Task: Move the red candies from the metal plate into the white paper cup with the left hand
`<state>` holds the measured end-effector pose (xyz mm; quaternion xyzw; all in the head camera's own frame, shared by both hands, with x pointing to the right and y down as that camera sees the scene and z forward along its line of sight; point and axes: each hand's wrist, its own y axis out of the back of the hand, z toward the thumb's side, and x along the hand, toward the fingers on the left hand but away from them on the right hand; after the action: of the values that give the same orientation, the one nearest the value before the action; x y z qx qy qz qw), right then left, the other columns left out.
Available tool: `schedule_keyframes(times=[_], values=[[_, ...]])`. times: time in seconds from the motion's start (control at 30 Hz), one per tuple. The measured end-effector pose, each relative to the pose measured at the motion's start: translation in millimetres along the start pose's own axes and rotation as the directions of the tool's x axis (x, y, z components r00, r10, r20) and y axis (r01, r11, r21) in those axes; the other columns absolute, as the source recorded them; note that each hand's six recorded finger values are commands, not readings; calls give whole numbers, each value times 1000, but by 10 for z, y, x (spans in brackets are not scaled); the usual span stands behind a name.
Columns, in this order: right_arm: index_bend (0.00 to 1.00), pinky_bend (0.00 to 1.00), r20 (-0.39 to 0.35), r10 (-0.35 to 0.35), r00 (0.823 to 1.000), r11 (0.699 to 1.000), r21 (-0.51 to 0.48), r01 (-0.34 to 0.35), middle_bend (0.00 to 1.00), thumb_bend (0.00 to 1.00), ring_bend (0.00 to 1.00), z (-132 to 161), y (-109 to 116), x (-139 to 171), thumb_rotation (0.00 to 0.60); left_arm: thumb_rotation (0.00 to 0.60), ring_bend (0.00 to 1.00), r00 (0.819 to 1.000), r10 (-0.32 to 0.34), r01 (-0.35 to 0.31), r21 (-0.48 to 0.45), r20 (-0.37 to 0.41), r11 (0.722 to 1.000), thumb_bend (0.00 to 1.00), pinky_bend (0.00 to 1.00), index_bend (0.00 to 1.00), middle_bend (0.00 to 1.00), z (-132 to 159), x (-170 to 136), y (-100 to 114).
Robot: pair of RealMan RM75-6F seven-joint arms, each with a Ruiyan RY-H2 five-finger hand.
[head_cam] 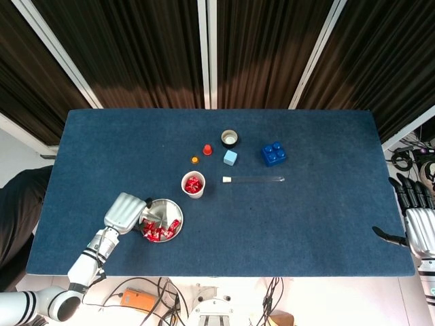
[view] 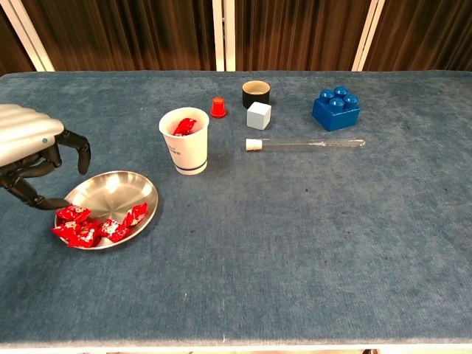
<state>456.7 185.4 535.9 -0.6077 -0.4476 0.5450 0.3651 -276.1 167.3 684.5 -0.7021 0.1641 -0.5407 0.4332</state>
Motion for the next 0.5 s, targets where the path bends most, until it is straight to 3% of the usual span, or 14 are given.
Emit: schedule_keyframes(times=[0.5], values=[[0, 92, 2, 3, 1000, 1000, 4, -3, 27, 185, 0, 17, -12, 4, 600, 600, 853, 997, -66, 66, 2, 36, 998, 119, 783, 448, 899, 33, 59, -127]])
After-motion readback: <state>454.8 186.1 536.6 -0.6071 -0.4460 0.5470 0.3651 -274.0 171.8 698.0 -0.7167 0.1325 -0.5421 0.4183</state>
